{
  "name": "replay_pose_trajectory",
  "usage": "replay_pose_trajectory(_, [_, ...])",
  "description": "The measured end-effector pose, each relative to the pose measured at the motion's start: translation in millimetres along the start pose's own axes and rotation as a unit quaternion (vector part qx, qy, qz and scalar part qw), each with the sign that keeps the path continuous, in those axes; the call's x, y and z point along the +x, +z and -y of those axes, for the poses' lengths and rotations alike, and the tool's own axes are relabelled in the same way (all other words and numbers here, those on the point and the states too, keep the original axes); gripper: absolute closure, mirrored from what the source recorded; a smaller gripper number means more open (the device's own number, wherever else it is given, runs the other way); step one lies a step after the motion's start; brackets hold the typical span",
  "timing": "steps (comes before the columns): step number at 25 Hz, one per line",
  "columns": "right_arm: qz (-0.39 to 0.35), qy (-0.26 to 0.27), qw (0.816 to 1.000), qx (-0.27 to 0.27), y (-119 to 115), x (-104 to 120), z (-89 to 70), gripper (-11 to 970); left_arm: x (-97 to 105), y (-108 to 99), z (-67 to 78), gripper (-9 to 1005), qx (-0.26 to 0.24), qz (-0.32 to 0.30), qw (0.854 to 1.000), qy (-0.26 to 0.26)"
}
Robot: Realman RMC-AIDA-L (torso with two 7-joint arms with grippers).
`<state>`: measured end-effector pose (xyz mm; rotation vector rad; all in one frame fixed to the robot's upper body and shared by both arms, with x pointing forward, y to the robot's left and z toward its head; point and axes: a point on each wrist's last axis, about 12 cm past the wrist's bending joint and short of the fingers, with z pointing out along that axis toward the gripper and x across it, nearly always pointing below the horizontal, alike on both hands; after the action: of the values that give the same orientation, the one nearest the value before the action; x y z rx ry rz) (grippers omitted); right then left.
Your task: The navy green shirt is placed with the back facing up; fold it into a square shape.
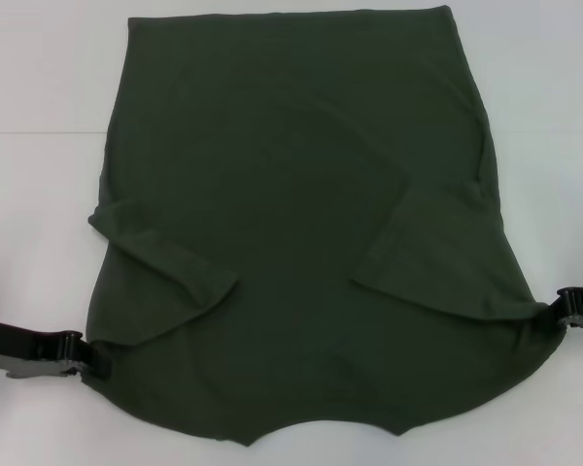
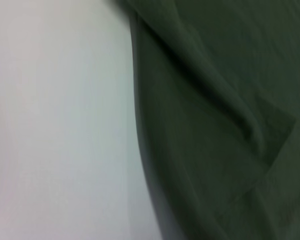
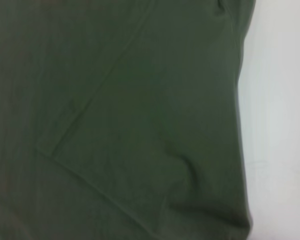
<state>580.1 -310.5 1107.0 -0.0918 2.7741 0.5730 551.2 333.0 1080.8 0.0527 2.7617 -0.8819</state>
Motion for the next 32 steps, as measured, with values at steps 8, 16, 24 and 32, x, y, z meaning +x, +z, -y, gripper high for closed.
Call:
replay_pose_trajectory(8, [-0.006,-0.008,1.0,-0.001,-3.0,-1.9,-1.2,947,0.7,-0.4,0.3,933,0.007,0.0,1.0,0.002])
replay_pose_trajectory(16, [-0.038,-0.053,0.998,-0.01,-18.1,-3.4,-0.1,947,2.8,-6.8,0.4,940,0.022,-0.012,1.0,0.007])
replay_pose_trajectory(24, [-0.105,-0.121,0.986,-0.043,-29.8,9.6,-1.7,947,15.0,-13.4,2.4,943,0.072,-0.053,0.996,0.013])
replay_pose_trajectory(32, [-0.174,-0.195,0.961,-0.086,-42.6,21.2,-6.5,946,23.2,-20.2,8.8,942,0.135,-0.1,0.986,0.023])
